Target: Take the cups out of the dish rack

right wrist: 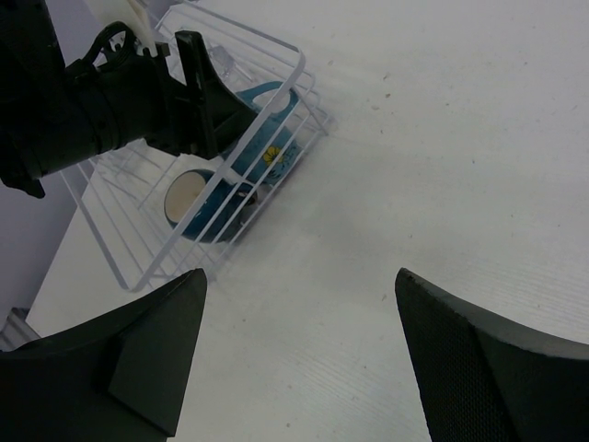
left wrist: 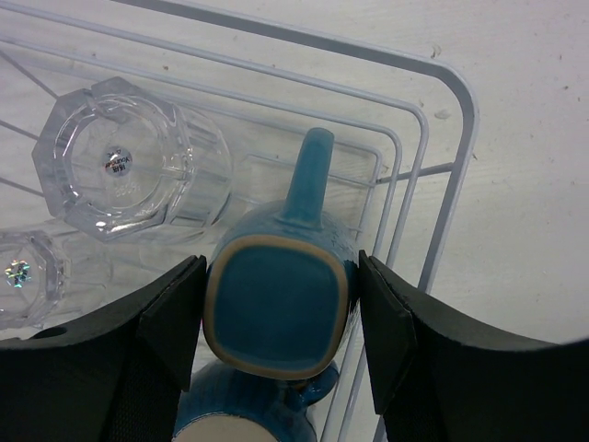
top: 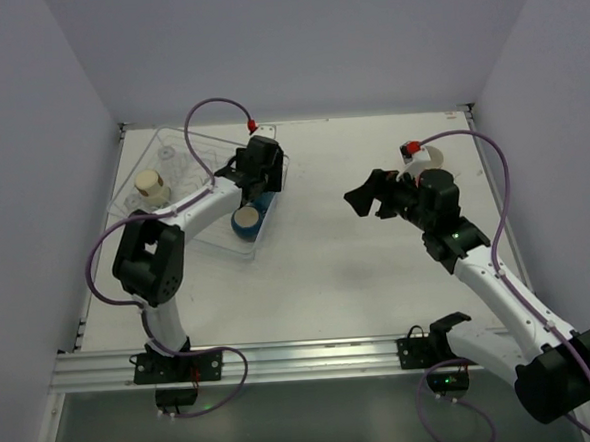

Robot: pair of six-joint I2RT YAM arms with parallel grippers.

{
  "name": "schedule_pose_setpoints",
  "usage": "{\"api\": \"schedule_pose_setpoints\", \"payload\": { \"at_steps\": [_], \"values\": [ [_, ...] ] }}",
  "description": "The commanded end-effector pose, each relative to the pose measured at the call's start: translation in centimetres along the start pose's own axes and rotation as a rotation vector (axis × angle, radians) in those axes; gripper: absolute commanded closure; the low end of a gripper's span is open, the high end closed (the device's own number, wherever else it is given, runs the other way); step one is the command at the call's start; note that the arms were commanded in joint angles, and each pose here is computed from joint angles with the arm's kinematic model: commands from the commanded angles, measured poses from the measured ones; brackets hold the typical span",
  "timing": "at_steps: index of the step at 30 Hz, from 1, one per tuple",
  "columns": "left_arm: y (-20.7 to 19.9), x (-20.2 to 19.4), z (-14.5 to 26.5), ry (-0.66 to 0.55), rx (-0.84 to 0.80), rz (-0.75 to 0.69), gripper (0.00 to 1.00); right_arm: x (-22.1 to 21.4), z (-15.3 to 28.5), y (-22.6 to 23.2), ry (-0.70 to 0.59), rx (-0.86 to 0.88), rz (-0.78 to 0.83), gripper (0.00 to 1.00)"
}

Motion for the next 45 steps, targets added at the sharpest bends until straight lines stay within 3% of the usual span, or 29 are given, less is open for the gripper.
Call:
{"api": "schedule_pose_setpoints", "payload": {
  "at_steps": [1,7,14,18,22,24,31,35,40,45],
  "values": [
    [-0.3,3.2,2.6,-0.105,-0.043,0.038,0.63,1.9,0.6,1.2,-0.055,0.053,0.026,0.14],
    [0.5,7.0,7.6,-0.248,-0.076,0.095,0.68,2.4,0.8,3.4,-0.055,0.196,-0.014,0.15],
    [1.8,9.0,11.6,-0.35,-0.106,0.149,0.7,2.7,-0.7,7.0,-0.077,0.389,-0.173,0.14],
    [2.4,9.5,14.4,-0.388,-0.152,0.2,0.71,3.7,-1.2,8.1,-0.179,0.478,-0.26,0.14],
    [2.8,9.2,19.0,-0.435,-0.318,0.311,0.71,4.0,-1.6,8.6,-0.253,0.543,-0.376,0.15],
    [2.8,8.8,20.4,-0.44,-0.387,0.351,0.71,4.3,-1.9,9.0,-0.292,0.586,-0.395,0.16],
    [2.3,7.2,25.3,-0.431,-0.686,0.474,0.71,2.5,-3.9,10.4,-0.241,0.684,-0.464,0.17],
    [2.2,6.5,26.2,-0.414,-0.764,0.508,0.71,2.5,-3.1,12.0,-0.263,0.788,-0.421,0.18],
    [1.6,6.2,27.1,-0.414,-0.877,0.525,0.71,2.6,-3.0,13.6,-0.182,0.957,-0.401,0.2],
    [1.1,5.5,27.4,-0.405,-0.965,0.556,0.72,2.4,-3.2,13.9,-0.185,0.97,-0.416,0.25]
  ]
}}
Point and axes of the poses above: each gripper's point midway between its finger pads, its own z axis back along the fingers, its own y axis along the line the jaws close on, x = y × z, the point moved 7 cm from there along z, back along the fingers, and after that the axes turned 11 degrees about z, right-handed, at the moved point
